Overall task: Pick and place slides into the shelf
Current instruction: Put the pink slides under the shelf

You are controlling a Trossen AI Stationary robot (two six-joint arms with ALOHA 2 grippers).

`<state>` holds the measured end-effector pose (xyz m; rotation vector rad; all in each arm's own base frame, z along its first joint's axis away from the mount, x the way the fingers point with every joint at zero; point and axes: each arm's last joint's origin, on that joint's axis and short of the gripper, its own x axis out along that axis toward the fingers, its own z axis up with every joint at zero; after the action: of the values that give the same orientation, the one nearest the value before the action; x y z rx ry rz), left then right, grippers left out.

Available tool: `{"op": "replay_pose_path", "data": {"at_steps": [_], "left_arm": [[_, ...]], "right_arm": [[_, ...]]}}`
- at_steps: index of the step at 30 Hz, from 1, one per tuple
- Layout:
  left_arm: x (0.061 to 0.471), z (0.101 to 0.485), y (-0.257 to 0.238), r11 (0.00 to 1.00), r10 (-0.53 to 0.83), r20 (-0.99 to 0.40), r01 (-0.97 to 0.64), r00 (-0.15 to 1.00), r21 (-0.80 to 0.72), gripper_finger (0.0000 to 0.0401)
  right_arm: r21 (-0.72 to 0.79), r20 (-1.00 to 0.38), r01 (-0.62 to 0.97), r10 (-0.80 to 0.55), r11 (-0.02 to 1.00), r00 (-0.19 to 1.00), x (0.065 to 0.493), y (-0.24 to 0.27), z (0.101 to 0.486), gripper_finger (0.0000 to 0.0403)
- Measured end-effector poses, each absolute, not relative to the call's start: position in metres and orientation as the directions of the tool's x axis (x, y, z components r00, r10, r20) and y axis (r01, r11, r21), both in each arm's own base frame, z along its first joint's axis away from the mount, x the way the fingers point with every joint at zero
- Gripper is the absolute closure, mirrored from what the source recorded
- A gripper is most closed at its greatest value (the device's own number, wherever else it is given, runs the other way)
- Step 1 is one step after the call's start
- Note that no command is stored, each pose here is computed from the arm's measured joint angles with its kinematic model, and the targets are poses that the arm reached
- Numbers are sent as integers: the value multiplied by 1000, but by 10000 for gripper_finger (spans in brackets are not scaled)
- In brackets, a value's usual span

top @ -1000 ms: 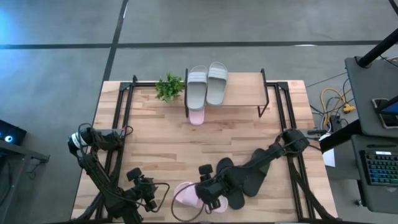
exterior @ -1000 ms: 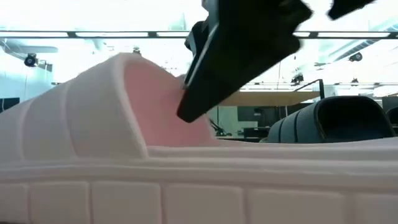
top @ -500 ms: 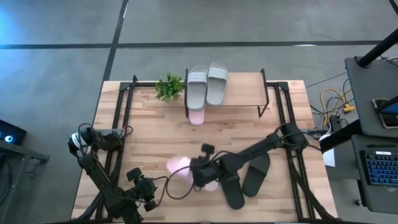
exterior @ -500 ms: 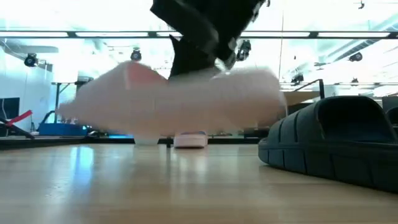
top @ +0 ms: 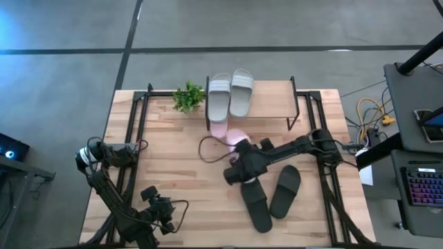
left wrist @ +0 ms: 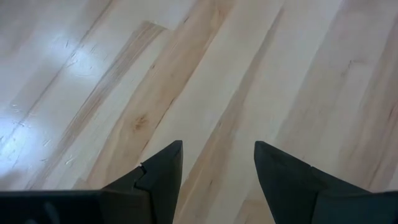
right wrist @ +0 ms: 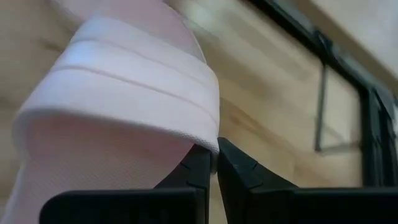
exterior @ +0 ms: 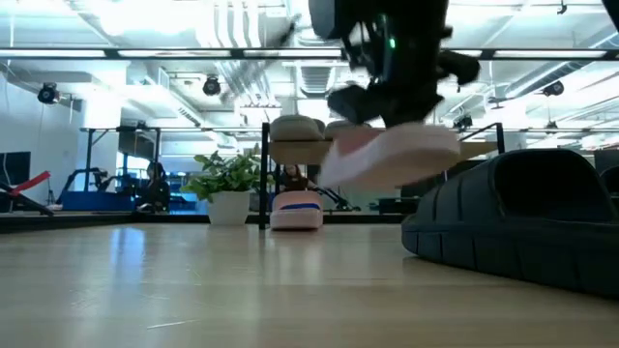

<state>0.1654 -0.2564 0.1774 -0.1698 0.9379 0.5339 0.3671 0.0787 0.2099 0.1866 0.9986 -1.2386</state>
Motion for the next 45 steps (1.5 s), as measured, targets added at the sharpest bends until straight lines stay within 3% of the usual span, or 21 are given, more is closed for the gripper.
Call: {"op": "replay_pose_path", "data": {"at_steps": [9, 20, 25, 34, 45], "left_arm": [[165, 177, -256, 858, 365, -802, -505, 472, 93, 217], [165, 177, -256, 858, 363, -802, -506, 474, 89, 217], [165, 177, -257, 859, 359, -803, -506, 476, 83, 217], [166, 177, -258, 860, 347, -804, -507, 482, 67, 217], [167, 176, -260, 860, 324, -810, -508, 488, 38, 217]], "right_arm": [[-358, -768, 896, -629, 263, -122, 367, 45, 185, 390], [-298, -789, 903, -613, 311, -49, 387, -1, 183, 387], [-285, -800, 887, -600, 364, -10, 392, -7, 182, 350], [-287, -823, 884, -568, 370, -30, 390, -10, 181, 261], [-359, -833, 851, -543, 383, -108, 381, -3, 181, 228]]}}
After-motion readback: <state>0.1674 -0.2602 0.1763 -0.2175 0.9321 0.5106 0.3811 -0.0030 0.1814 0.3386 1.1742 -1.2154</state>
